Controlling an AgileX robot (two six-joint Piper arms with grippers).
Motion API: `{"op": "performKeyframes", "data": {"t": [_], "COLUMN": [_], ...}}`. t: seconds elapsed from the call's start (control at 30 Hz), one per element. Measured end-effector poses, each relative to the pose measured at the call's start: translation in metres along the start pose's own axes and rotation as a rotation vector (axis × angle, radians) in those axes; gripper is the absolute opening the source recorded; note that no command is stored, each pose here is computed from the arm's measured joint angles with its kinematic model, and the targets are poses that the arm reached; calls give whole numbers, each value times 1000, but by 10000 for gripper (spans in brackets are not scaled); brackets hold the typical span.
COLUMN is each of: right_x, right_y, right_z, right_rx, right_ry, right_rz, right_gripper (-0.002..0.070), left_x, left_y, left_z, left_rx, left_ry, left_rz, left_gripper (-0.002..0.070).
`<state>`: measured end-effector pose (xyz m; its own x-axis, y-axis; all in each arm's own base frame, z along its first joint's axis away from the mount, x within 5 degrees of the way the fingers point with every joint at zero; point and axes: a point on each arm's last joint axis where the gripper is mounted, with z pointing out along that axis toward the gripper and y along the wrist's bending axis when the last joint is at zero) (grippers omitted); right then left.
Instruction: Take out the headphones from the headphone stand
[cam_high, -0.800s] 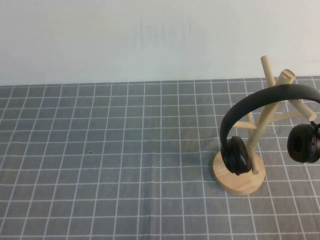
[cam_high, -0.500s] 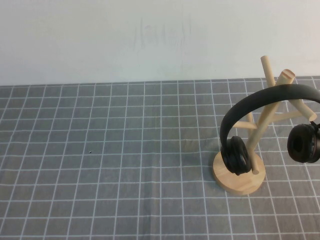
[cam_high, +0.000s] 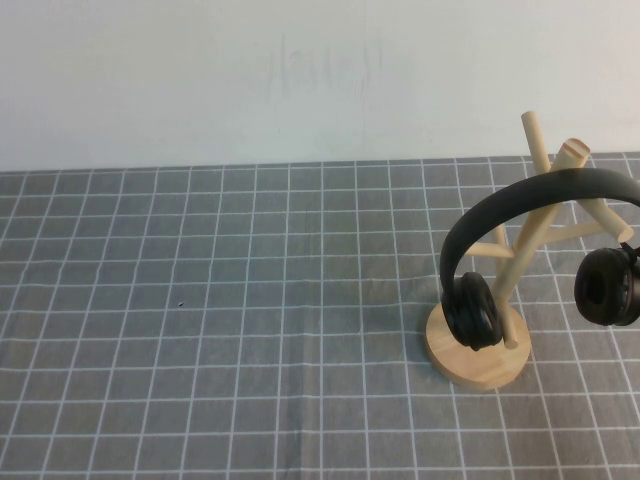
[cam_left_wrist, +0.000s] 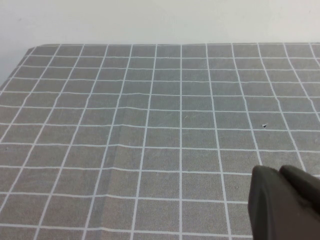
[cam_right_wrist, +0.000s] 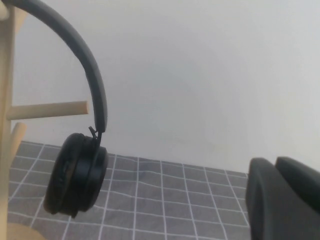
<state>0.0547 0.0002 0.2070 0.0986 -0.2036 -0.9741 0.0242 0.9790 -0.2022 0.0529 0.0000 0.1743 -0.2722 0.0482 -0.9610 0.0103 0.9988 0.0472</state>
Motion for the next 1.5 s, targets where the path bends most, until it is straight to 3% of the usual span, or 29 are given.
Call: {"op": "performKeyframes", "data": {"t": [0.17, 0.4, 0.53, 0.63, 0.73, 0.83, 0.9, 1.07, 1.17, 1.3, 1.4, 1.5], "right_x": [-7, -47, -77, -99, -106, -102, -97, -82, -80, -90, -104, -115], "right_y": [5, 18, 9, 1, -12, -29, -39, -52, -46, -33, -29, -27], "right_z": [0, -10, -17, -24, -24, -24, -25, -23, -9, 17, 36, 55], "right_rx": [-55, -242, -195, -108, 27, 164, 232, 382, 336, 162, 68, 36], "right_ry": [-67, -365, -475, -537, -424, -203, -61, 275, 480, 656, 684, 614], "right_rz": [2, -1, 32, -102, -242, -239, -147, 302, 371, 394, 360, 425], "right_gripper": [-6, -6, -6, -6, -6, -6, -6, -6, -6, -6, -6, -6], "left_x": [0, 0, 0, 0, 0, 0, 0, 0, 0, 0, 0, 0], "left_y": [0, 0, 0, 0, 0, 0, 0, 0, 0, 0, 0, 0], "left_z": [0, 0, 0, 0, 0, 0, 0, 0, 0, 0, 0, 0], "left_rx": [0, 0, 0, 0, 0, 0, 0, 0, 0, 0, 0, 0], "left_ry": [0, 0, 0, 0, 0, 0, 0, 0, 0, 0, 0, 0], "left_rz": [0, 0, 0, 0, 0, 0, 0, 0, 0, 0, 0, 0], "left_gripper": [-4, -4, -4, -4, -4, -4, -4, -4, -4, -4, -4, -4]}}
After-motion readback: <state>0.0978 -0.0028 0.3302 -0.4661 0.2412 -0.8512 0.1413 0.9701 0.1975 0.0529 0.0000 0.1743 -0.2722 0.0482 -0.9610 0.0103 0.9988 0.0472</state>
